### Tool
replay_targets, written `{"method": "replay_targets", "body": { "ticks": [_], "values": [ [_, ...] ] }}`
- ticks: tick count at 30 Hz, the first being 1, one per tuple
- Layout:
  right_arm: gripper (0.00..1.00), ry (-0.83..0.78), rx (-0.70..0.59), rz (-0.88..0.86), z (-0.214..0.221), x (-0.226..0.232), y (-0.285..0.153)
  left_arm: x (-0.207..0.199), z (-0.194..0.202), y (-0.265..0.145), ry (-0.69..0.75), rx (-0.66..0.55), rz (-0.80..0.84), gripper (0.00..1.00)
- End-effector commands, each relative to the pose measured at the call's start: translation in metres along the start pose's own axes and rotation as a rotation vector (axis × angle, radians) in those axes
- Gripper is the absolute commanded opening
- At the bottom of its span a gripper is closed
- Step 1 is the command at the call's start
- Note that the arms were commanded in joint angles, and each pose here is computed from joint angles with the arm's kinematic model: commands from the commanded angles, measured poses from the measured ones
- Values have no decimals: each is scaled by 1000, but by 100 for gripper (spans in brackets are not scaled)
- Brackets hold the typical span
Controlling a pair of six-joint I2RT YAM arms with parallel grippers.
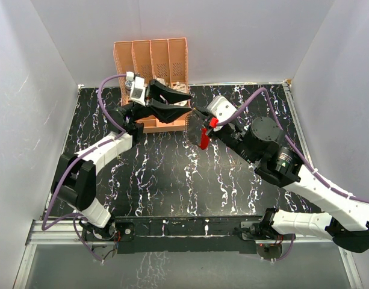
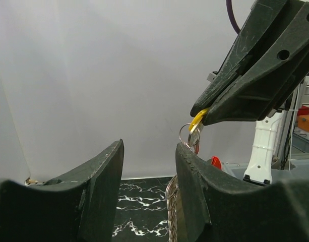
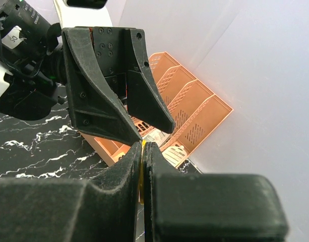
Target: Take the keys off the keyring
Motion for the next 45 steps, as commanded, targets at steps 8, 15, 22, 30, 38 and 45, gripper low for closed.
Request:
{"method": "replay_targets", "body": {
  "ticks": [8, 15, 22, 30, 38, 45],
  "values": [
    [0, 38, -110, 38, -21, -9, -1, -14, -3, 14, 59, -24, 85, 44],
    [0, 37, -109, 45, -20, -9, -2, -18, 2, 13, 47, -13, 95, 44],
    [0, 38, -115, 49, -20, -10, -3, -22, 9, 5, 57, 8, 55, 44],
    [0, 40, -118, 53, -20, -10, -5, -23, 6, 5, 85, 16, 43, 43],
    [0, 41, -119, 52, -20, -10, -7, -24, 4, 7, 79, 2, 63, 43],
    [0, 44, -116, 48, -18, -9, -7, -24, 0, 9, 75, -27, 72, 42]
  ]
}}
Point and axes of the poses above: each gripper's point midway between its finger pads, its own y axis out along the fingers, its own x axis along the line the jaws close on, z = x × y, the point moved 9 cm from there along -y, back along the fingers, and after that the axes turned 1 degree about -y, right-handed, at the moved point
